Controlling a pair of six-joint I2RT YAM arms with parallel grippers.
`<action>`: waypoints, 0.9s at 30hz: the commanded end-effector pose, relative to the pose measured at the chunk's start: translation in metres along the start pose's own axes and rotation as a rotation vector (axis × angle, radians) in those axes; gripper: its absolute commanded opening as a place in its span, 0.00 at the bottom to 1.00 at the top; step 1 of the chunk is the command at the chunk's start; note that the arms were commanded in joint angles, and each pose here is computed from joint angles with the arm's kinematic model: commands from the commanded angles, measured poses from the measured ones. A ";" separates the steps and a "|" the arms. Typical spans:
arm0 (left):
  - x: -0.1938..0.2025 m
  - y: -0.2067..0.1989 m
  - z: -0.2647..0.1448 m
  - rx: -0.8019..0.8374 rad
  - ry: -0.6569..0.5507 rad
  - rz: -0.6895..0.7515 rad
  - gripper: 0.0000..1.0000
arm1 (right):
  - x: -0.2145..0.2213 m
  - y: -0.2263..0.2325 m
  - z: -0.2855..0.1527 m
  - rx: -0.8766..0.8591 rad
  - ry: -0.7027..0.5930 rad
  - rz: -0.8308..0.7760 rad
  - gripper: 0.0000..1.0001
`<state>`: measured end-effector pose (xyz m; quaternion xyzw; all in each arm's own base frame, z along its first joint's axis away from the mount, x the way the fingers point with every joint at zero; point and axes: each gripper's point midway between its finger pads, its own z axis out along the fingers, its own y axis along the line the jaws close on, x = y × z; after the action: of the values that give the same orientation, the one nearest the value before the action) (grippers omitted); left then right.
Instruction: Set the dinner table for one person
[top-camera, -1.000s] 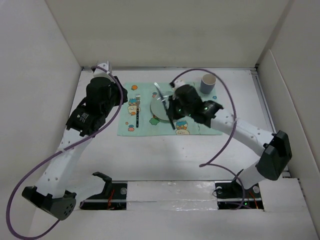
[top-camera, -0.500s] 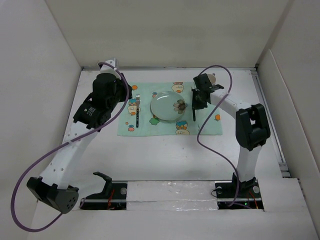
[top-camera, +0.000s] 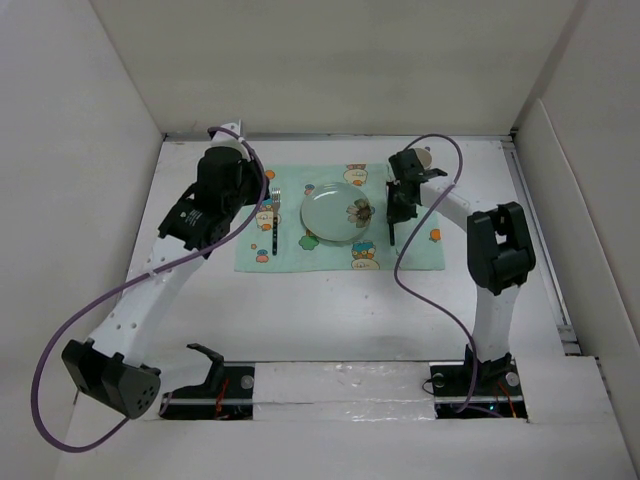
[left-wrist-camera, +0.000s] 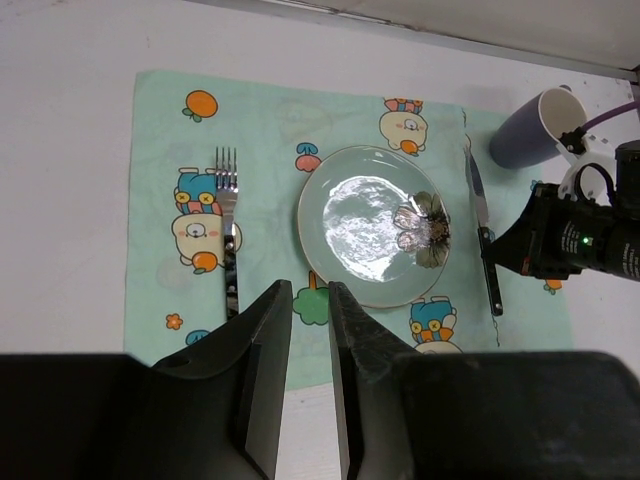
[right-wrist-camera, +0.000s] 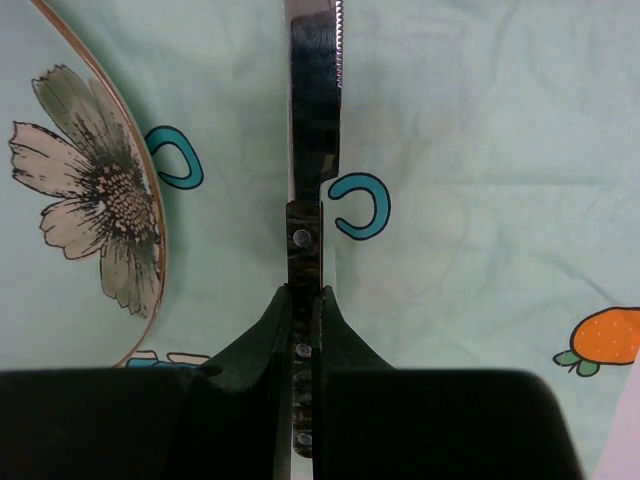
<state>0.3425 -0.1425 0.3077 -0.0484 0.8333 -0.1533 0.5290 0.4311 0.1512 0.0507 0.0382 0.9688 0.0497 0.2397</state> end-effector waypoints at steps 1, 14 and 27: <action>-0.011 -0.010 0.002 0.039 -0.042 0.002 0.19 | -0.002 -0.005 0.001 0.014 -0.006 0.011 0.00; -0.005 -0.009 0.006 0.037 -0.025 0.001 0.28 | 0.001 -0.009 0.001 0.039 0.012 0.016 0.24; -0.031 -0.016 -0.002 0.045 -0.071 0.015 0.37 | -0.039 0.011 -0.105 -0.073 -0.149 0.027 0.50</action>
<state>0.3498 -0.1475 0.3043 -0.0391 0.8357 -0.1526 0.5262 0.4151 0.1482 0.0869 0.0453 0.9667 0.0586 0.2450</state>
